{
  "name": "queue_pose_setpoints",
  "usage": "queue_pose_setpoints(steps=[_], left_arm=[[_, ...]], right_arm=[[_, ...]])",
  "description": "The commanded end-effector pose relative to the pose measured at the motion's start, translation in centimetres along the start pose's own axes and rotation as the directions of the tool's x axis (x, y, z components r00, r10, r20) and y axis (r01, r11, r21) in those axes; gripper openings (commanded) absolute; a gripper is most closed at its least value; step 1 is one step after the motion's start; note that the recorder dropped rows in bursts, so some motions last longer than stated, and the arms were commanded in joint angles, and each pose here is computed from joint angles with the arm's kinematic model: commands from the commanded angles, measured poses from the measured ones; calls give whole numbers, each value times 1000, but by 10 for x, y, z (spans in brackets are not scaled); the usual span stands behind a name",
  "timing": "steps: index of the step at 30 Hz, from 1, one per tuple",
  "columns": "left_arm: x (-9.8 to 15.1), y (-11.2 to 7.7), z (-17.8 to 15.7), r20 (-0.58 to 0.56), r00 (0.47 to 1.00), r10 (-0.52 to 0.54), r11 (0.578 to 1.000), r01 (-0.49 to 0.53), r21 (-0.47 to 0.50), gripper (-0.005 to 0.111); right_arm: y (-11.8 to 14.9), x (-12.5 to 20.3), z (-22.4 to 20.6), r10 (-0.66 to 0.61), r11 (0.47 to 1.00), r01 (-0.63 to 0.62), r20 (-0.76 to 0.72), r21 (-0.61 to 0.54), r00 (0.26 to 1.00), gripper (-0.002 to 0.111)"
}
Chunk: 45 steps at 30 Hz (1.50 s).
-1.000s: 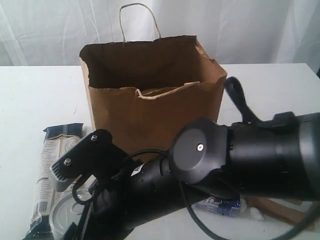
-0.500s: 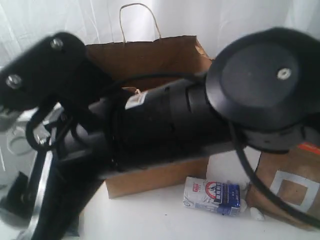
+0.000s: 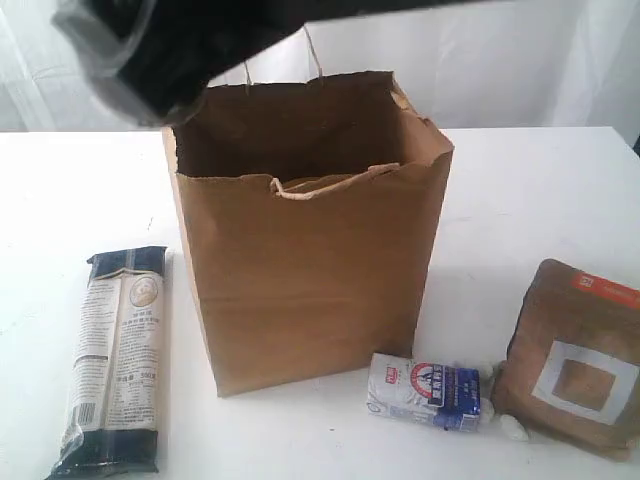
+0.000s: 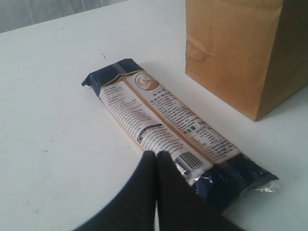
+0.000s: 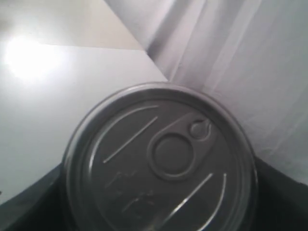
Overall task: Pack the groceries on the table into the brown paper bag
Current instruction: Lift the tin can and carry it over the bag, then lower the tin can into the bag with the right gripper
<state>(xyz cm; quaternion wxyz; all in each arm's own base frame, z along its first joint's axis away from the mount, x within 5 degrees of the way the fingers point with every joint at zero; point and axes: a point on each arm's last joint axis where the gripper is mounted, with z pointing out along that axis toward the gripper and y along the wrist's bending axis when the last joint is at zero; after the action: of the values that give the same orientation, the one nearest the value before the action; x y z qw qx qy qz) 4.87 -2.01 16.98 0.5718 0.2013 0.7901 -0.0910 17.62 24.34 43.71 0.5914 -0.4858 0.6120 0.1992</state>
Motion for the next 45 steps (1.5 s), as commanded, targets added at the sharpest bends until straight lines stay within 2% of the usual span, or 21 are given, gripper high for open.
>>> queue_pose_setpoints(steps=[1,3,7,13,23,31,38,45], left_arm=[[1,0,0,3,1000,-8,1000,8,-3,0],[1,0,0,3,1000,-8,1000,8,-3,0],[1,0,0,3,1000,-8,1000,8,-3,0],[1,0,0,3,1000,-8,1000,8,-3,0],[1,0,0,3,1000,-8,1000,8,-3,0],[1,0,0,3,1000,-8,1000,8,-3,0],[1,0,0,3,1000,-8,1000,8,-3,0],[1,0,0,3,1000,-8,1000,8,-3,0]], right_arm=[[-37,-18,-29,31,988,-28,-15,152,999,0],[-47,-12,-32,65,981,-49,-80,186,995,0],[-49,6,-21,96,984,-61,-209,167,973,0],[-50,38,16,63,990,-10,-381,139,922,0],[-51,66,36,205,972,-134,-427,192,881,0],[-61,92,37,333,932,-233,-406,276,851,0],[-60,94,38,364,921,-262,-395,289,844,0],[-58,107,46,382,918,-273,-456,289,804,0]])
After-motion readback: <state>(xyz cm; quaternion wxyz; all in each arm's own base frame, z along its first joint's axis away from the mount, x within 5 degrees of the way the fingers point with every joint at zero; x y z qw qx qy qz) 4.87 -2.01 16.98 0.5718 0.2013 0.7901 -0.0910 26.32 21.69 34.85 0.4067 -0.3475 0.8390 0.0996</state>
